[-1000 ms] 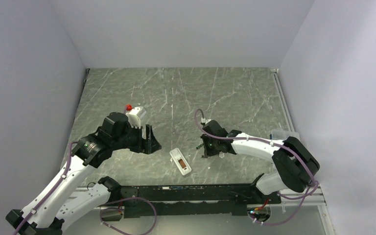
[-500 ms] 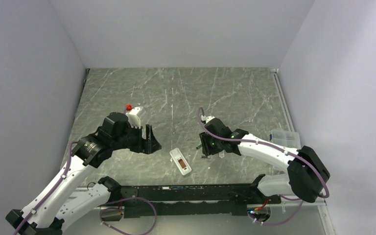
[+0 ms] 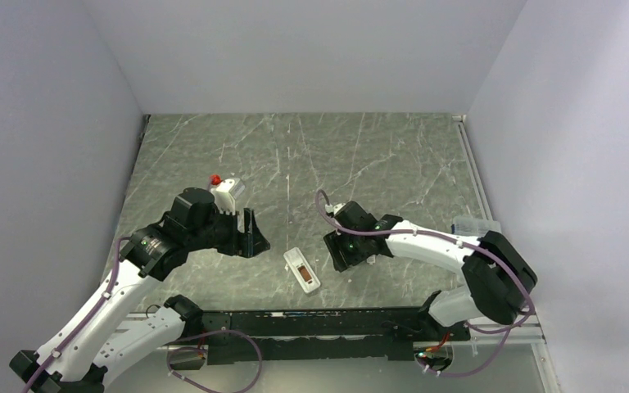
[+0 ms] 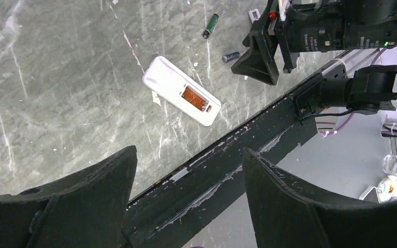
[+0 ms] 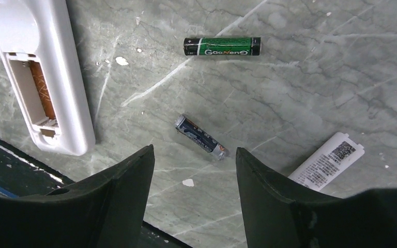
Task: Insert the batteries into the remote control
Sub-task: Pick up the battery from the center of the board.
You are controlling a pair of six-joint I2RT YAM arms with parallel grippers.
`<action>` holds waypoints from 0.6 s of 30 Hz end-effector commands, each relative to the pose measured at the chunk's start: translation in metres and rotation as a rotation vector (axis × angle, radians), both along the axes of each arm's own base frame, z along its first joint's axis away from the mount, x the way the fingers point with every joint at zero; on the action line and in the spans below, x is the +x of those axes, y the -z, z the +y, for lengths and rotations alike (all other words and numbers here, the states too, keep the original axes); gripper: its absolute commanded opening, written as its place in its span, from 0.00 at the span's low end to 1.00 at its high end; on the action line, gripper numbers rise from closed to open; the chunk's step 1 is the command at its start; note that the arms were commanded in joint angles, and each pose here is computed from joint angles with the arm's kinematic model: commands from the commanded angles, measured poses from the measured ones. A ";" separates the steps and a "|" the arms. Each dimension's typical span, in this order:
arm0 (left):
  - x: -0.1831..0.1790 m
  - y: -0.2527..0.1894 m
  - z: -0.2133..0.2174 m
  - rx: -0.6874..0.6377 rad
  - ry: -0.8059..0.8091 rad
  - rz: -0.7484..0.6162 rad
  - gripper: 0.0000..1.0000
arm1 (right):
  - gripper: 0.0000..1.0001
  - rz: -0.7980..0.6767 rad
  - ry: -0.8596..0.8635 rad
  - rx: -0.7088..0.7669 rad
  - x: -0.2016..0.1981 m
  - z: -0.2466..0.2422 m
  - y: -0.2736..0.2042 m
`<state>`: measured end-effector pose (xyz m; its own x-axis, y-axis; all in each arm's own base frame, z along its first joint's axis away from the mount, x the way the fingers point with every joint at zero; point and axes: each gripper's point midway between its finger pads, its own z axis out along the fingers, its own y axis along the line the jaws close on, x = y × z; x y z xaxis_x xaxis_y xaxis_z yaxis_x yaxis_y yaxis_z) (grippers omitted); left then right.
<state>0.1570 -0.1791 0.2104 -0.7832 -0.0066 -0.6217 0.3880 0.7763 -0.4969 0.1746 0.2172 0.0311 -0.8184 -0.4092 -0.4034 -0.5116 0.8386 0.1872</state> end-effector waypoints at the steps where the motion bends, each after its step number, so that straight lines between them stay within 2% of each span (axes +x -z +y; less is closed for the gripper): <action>1: 0.004 -0.005 -0.004 -0.021 0.017 -0.034 0.79 | 0.61 -0.024 -0.036 0.033 0.010 0.015 -0.007; 7: 0.004 -0.004 -0.004 -0.020 0.022 -0.030 0.79 | 0.57 -0.010 -0.027 0.004 0.011 0.012 0.001; 13: 0.004 -0.004 -0.005 -0.019 0.022 -0.028 0.79 | 0.47 -0.010 -0.005 -0.016 0.012 0.010 0.002; 18: 0.004 -0.003 -0.005 -0.019 0.022 -0.027 0.79 | 0.43 -0.004 -0.005 -0.056 0.003 0.009 0.005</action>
